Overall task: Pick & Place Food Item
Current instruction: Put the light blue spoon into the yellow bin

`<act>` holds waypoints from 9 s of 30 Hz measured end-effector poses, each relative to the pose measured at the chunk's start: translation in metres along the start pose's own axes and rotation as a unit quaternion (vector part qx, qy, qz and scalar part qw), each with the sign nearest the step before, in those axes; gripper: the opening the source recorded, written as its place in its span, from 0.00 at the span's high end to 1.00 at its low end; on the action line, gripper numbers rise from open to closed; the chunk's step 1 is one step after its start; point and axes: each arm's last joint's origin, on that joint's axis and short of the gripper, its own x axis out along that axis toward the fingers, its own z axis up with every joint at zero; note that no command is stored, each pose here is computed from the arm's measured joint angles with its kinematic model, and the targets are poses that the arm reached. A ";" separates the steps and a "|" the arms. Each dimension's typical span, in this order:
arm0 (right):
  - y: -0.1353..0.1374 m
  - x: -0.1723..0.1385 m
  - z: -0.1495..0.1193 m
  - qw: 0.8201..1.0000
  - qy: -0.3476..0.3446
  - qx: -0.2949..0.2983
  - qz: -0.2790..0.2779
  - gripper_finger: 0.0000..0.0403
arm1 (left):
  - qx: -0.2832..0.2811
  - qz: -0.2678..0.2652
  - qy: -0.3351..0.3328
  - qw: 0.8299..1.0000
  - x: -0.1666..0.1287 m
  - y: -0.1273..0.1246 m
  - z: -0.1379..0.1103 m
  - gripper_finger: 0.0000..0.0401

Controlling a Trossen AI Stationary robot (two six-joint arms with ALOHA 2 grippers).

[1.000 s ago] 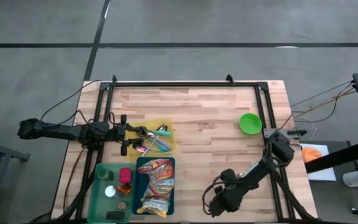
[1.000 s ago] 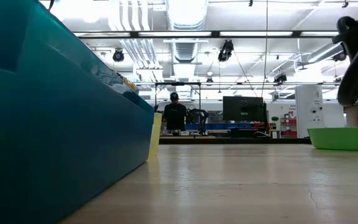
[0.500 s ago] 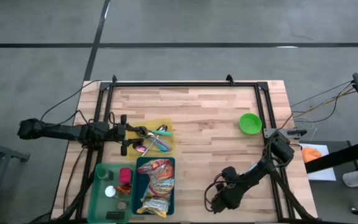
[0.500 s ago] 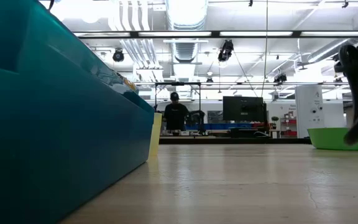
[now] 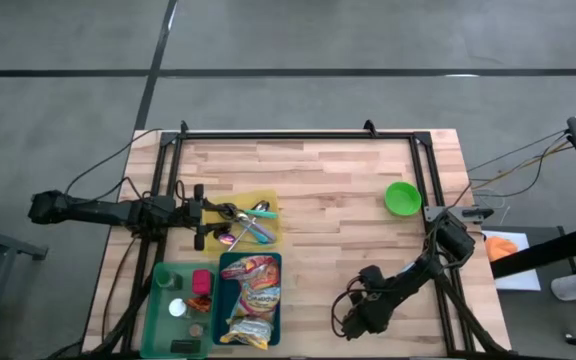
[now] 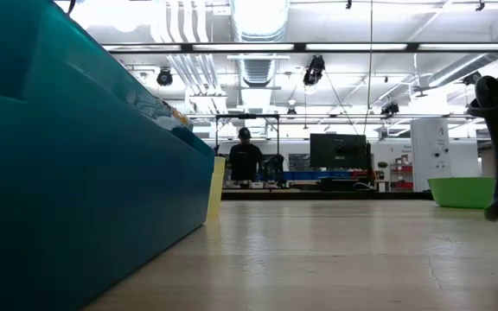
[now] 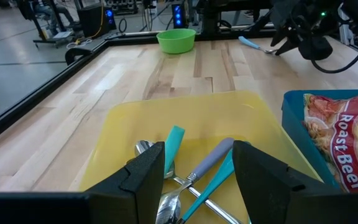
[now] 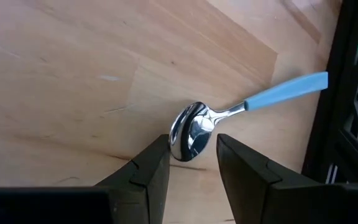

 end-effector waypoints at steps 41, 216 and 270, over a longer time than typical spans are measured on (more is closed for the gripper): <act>0.002 0.002 0.003 1.000 -0.018 -0.014 0.010 0.94 | 0.000 0.000 0.000 1.000 0.000 0.000 0.000 0.53; -0.140 -0.061 0.026 0.974 0.039 0.089 0.203 0.56 | 0.000 0.000 0.000 1.000 0.000 0.000 0.000 0.53; -0.114 0.068 0.051 0.866 -0.123 -0.352 0.334 0.56 | 0.000 0.000 0.000 1.000 0.000 0.000 0.000 0.53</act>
